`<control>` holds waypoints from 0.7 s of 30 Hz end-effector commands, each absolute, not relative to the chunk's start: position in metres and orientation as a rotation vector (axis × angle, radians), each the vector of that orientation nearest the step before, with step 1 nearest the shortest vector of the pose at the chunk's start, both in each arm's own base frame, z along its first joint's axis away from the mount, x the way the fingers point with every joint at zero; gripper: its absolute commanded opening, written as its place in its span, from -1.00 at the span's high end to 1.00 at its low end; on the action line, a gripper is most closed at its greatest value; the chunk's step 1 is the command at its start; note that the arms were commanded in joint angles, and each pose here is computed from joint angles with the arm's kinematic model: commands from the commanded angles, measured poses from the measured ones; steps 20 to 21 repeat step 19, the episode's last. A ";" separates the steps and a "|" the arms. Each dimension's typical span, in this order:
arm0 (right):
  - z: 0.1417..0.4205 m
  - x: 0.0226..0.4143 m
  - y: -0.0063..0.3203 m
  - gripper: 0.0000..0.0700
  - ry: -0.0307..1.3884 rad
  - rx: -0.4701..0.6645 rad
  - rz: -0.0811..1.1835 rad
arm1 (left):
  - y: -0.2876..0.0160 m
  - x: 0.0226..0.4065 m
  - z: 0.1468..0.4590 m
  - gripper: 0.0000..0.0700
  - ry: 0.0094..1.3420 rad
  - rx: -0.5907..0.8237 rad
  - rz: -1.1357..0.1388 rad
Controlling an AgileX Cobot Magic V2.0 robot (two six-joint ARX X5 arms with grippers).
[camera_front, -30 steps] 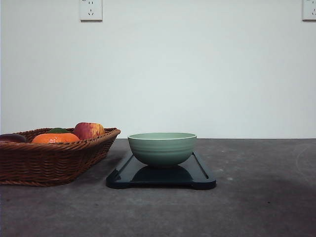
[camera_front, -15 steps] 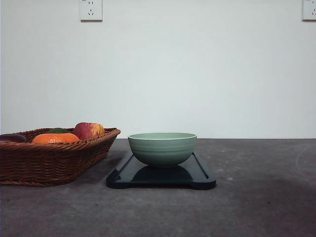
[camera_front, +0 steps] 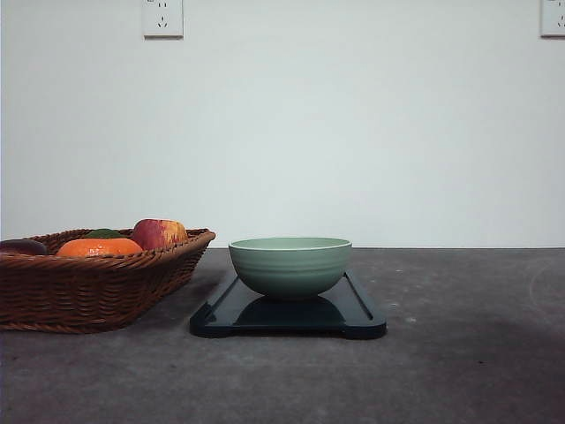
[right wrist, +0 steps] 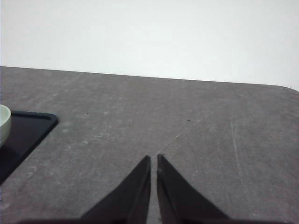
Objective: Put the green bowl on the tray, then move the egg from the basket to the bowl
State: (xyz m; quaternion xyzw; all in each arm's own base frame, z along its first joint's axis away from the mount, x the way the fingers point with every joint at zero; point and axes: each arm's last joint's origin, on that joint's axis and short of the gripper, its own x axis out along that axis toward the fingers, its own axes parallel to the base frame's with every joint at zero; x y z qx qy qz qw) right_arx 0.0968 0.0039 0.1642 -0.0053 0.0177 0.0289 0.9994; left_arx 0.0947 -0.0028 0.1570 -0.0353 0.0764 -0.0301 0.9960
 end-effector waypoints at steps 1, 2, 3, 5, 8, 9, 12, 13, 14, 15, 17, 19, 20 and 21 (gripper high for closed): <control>0.164 0.097 0.004 0.95 0.030 0.000 0.058 | -0.003 0.095 0.150 1.00 0.178 -0.072 -0.060; 0.164 0.097 0.004 0.95 0.030 0.000 0.058 | -0.003 0.095 0.150 1.00 0.178 -0.072 -0.060; 0.164 0.097 0.004 0.95 0.030 0.000 0.058 | -0.003 0.095 0.150 1.00 0.178 -0.072 -0.060; 0.164 0.097 0.004 0.95 0.030 0.000 0.058 | -0.003 0.095 0.150 1.00 0.178 -0.072 -0.060; 0.164 0.097 0.004 0.95 0.030 0.000 0.058 | -0.003 0.095 0.150 1.00 0.178 -0.072 -0.060; 0.164 0.097 0.004 0.95 0.030 0.000 0.058 | -0.003 0.095 0.150 1.00 0.178 -0.072 -0.060; 0.164 0.097 0.004 0.95 0.030 0.000 0.058 | -0.003 0.095 0.150 1.00 0.178 -0.072 -0.060; 0.164 0.097 0.004 0.95 0.030 0.000 0.058 | -0.003 0.095 0.150 1.00 0.178 -0.072 -0.060; 0.164 0.097 0.004 0.95 0.030 0.000 0.058 | -0.003 0.095 0.150 1.00 0.178 -0.072 -0.060; 0.164 0.097 0.004 0.95 0.030 0.000 0.058 | -0.003 0.095 0.150 1.00 0.178 -0.072 -0.060; 0.164 0.097 0.004 0.95 0.030 0.000 0.058 | -0.003 0.095 0.150 1.00 0.178 -0.072 -0.060; 0.164 0.097 0.004 0.95 0.030 0.000 0.058 | -0.003 0.095 0.150 1.00 0.178 -0.072 -0.060; 0.164 0.097 0.004 0.95 0.030 0.000 0.058 | -0.003 0.095 0.150 1.00 0.178 -0.072 -0.060; 0.164 0.097 0.004 0.95 0.030 0.000 0.058 | -0.003 0.095 0.150 1.00 0.178 -0.072 -0.060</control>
